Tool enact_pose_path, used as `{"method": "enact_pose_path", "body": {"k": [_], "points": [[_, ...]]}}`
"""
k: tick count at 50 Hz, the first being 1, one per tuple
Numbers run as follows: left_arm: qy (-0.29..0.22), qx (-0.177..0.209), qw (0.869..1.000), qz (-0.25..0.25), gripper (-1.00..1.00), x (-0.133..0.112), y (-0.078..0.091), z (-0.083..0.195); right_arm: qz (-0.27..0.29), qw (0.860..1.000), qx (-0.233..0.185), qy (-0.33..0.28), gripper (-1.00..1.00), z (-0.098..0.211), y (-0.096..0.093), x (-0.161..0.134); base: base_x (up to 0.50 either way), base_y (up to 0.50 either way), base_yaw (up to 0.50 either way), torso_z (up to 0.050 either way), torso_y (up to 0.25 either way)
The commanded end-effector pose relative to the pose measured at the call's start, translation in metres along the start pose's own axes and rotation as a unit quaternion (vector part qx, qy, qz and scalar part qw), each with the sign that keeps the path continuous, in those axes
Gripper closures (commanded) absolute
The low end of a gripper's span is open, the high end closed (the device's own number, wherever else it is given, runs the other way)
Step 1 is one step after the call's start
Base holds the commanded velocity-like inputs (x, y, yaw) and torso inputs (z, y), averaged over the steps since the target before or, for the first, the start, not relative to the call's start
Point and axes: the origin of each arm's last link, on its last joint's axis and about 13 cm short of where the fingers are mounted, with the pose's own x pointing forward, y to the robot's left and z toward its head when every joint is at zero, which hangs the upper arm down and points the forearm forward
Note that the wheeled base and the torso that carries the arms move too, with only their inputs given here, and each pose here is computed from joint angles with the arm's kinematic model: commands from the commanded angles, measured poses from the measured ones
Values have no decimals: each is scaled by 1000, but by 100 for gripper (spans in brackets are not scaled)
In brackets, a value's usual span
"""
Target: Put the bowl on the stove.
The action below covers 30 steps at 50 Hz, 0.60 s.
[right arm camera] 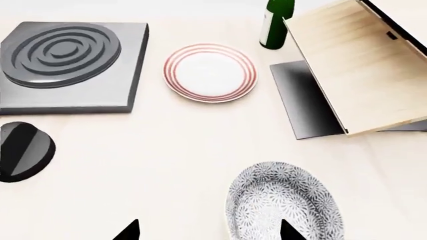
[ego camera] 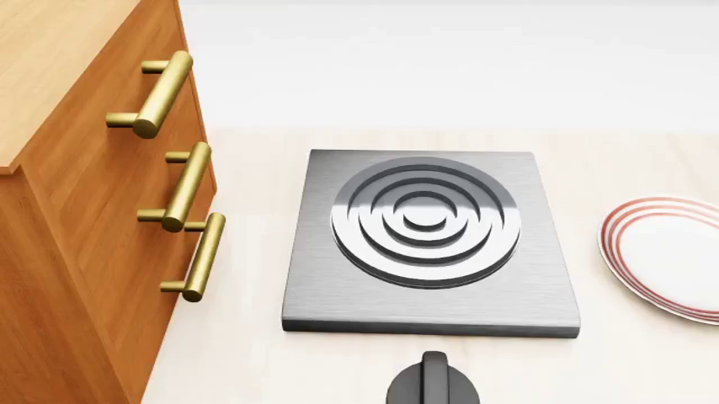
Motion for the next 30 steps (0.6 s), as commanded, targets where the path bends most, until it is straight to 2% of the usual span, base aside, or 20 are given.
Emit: {"method": "enact_pose_path", "body": {"k": [1, 15, 25, 30], "points": [[-1, 4, 1000, 1, -100, -1, 0, -1, -29, 999, -17, 8, -100, -1, -1, 13, 0, 0, 0, 0, 0], [0, 6, 1000, -1, -100, -1, 1, -2, -27, 999, -12, 37, -100, -2, 8, 53, 0, 0, 0, 0, 0], [-1, 6, 1000, -1, -100, -1, 1, -2, -31, 998, -12, 51, -100, -6, 9, 64, 0, 0, 0, 0, 0], [-1, 5, 1000, -2, -100, -1, 0, -2, -38, 997, 3, 61, -100, -15, 8, 70, 0, 0, 0, 0, 0]]}}
